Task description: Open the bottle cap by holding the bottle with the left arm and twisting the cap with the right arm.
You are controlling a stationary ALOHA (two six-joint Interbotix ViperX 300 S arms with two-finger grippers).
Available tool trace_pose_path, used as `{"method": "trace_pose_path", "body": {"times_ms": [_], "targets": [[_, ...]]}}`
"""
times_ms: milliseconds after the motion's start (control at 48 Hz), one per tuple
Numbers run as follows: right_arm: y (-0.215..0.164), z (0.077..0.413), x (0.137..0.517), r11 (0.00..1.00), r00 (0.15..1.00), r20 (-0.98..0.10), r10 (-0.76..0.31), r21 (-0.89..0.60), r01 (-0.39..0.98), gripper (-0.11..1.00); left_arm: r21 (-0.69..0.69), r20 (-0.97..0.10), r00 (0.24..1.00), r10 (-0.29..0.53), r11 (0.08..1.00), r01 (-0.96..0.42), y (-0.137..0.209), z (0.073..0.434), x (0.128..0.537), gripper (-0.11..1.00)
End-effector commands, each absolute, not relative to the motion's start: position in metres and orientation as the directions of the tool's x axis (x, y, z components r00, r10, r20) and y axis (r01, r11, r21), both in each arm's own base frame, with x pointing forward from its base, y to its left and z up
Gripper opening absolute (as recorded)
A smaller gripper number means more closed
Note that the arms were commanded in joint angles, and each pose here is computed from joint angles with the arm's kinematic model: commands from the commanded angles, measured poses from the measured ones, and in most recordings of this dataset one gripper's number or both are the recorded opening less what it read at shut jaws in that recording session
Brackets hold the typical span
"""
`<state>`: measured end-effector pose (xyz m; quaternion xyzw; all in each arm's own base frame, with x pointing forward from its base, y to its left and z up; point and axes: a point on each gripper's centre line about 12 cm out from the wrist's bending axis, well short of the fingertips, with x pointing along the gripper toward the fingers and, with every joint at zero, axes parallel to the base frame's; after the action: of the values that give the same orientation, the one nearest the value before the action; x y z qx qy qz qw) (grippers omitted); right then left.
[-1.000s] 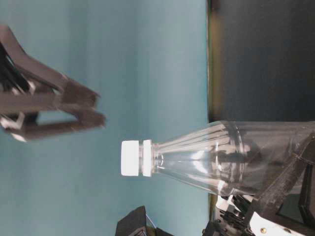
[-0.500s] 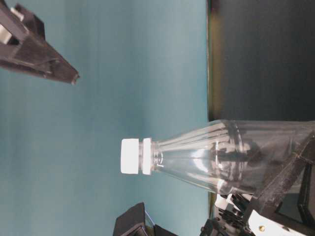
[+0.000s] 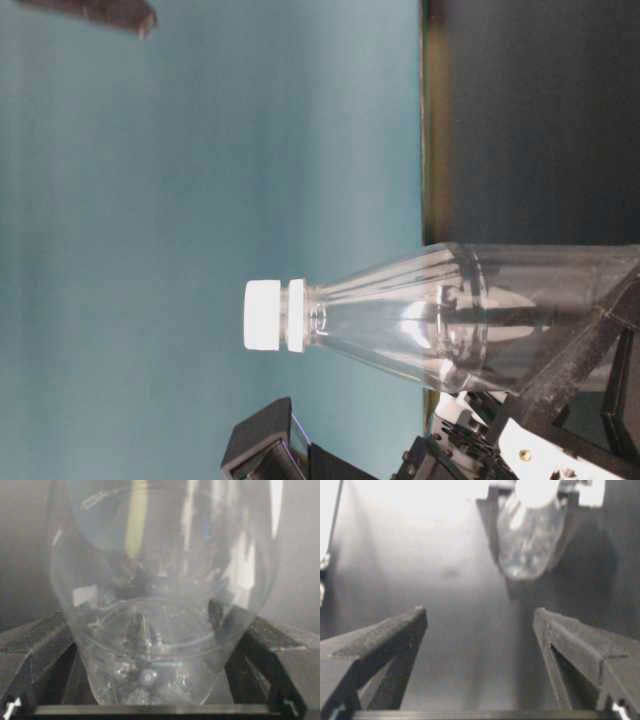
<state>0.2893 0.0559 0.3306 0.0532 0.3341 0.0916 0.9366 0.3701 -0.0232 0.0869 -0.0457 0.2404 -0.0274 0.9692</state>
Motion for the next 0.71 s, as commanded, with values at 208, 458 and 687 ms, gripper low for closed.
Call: {"method": "trace_pose_path", "body": {"times_ms": [208, 458, 687], "targets": [[0.047, 0.33, 0.254, 0.976, 0.876, -0.44, 0.199, 0.171, -0.136, 0.82, -0.098, -0.469, 0.881, -0.066, 0.995, 0.022, -0.02, 0.092, 0.378, 0.92], [0.039, 0.306, 0.23, 0.979, 0.893, -0.413, 0.178, 0.17, -0.116, 0.82, -0.099, -0.468, 0.882, -0.065, 0.995, 0.021, -0.02, 0.092, 0.378, 0.92], [0.023, 0.292, 0.212, 0.984, 0.917, -0.381, 0.121, 0.167, -0.06, 0.82, -0.101, -0.468, 0.881, -0.067, 0.995, 0.022, -0.021, 0.093, 0.377, 0.92]]}}
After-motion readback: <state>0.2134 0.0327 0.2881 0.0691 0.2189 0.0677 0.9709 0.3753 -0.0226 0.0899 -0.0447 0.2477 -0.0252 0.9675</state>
